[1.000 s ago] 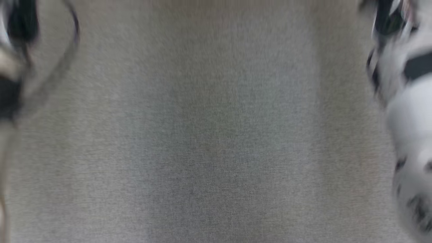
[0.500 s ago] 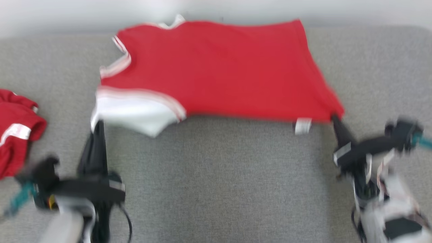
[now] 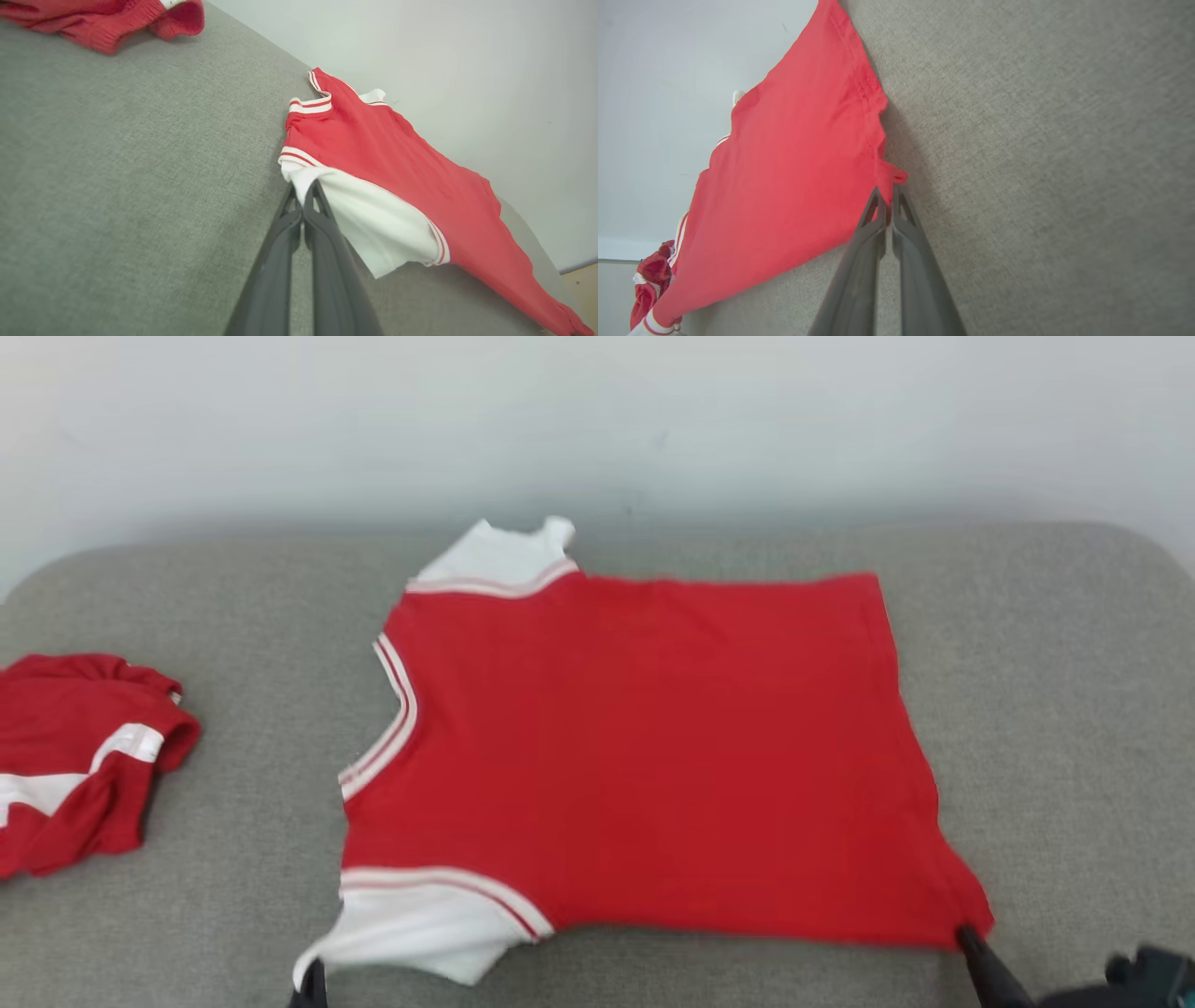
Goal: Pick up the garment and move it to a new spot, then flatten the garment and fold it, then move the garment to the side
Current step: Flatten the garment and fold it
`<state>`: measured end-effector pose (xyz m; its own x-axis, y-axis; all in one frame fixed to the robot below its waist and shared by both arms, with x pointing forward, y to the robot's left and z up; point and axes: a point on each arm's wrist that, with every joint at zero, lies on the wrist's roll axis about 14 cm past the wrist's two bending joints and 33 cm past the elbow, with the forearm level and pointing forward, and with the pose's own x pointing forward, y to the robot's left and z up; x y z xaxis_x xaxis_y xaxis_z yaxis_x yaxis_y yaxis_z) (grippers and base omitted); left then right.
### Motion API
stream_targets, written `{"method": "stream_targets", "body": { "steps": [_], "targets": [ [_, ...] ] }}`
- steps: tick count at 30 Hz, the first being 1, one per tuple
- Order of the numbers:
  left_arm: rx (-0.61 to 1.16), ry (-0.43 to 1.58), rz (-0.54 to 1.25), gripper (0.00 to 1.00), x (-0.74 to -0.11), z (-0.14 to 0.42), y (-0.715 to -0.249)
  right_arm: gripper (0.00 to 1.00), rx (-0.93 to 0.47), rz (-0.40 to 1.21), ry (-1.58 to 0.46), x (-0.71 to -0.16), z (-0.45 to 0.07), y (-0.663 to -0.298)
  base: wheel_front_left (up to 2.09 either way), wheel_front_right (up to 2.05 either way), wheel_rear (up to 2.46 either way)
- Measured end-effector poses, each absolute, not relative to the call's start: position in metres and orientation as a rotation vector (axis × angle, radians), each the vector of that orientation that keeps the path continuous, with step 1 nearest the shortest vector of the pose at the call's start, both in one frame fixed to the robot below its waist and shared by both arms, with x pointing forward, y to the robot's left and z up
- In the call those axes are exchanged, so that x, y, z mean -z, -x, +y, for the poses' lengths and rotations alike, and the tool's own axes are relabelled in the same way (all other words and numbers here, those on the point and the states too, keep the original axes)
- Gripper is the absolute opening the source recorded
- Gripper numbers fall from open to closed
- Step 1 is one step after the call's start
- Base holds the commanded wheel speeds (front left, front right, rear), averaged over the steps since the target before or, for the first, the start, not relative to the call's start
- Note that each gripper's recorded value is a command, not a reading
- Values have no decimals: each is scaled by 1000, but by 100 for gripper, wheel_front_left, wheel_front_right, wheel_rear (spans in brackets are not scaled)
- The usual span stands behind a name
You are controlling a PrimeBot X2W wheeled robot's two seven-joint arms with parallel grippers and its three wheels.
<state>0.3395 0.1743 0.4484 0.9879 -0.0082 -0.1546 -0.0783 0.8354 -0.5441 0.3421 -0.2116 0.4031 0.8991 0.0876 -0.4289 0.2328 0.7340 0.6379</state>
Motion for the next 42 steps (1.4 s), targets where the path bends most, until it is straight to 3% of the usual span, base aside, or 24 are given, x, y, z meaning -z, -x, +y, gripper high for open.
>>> {"method": "stream_targets", "body": {
  "steps": [7, 17, 28, 42],
  "targets": [
    [-80, 593, 182, 0, -437, 178, -313, 0, 103, 501, -749, -397, -210, -314, 0, 0, 0],
    [-19, 562, 159, 0, -442, 167, -326, 0, 110, 501, -780, -401, -212, -318, 0, 0, 0],
    [175, 427, 40, 0, -492, 154, -388, 0, 53, 448, -889, -427, -210, -359, 0, 0, 0],
    [275, 293, 131, 0, -498, 145, -477, 0, 26, 455, -899, -446, -207, -444, 0, 0, 0]
  ]
}}
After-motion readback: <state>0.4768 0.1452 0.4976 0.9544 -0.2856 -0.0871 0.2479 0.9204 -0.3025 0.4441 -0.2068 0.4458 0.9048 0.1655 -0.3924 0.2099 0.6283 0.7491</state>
